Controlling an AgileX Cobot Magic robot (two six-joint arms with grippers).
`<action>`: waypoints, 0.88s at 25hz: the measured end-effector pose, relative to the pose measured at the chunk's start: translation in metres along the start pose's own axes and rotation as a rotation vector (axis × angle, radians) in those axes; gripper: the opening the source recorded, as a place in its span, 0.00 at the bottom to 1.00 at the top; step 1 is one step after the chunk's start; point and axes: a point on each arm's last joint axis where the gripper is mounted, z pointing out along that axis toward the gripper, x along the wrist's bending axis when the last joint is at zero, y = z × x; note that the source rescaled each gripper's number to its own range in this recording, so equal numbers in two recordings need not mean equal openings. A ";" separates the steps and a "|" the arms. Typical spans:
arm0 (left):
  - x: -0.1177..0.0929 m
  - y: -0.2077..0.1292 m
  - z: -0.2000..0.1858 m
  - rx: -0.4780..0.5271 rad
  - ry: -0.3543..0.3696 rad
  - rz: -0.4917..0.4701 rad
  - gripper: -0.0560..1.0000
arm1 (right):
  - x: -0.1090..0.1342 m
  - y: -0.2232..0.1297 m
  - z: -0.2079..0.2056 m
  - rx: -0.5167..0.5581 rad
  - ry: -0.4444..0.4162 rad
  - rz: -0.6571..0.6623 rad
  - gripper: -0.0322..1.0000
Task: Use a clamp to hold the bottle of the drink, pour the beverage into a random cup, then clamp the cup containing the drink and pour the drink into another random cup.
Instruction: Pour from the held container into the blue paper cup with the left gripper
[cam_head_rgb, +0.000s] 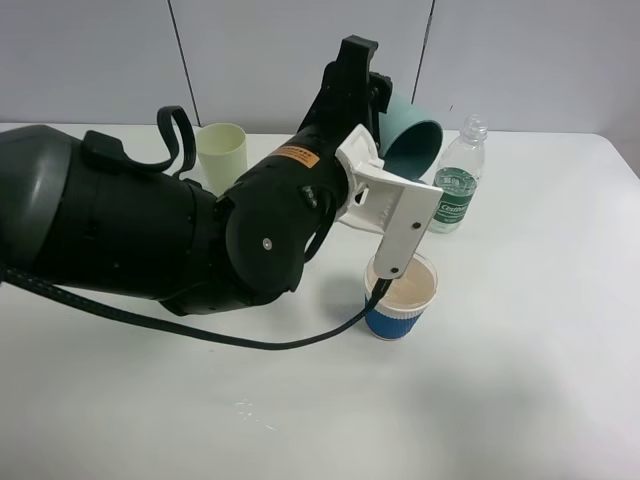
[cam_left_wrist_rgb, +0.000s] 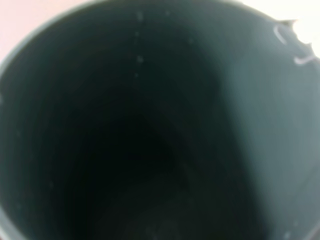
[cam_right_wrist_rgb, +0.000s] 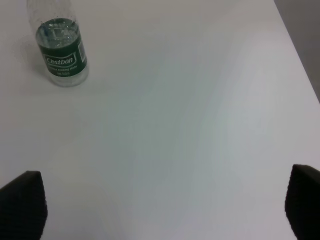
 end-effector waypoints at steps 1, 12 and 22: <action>0.000 0.000 0.000 -0.003 0.003 0.005 0.07 | 0.000 0.000 0.000 0.000 0.000 0.000 1.00; 0.008 0.002 0.000 -0.022 0.089 0.088 0.07 | 0.000 0.000 0.000 0.000 0.000 0.000 1.00; 0.019 0.006 -0.002 -0.052 0.212 0.155 0.07 | 0.000 0.000 0.000 0.000 0.000 0.000 1.00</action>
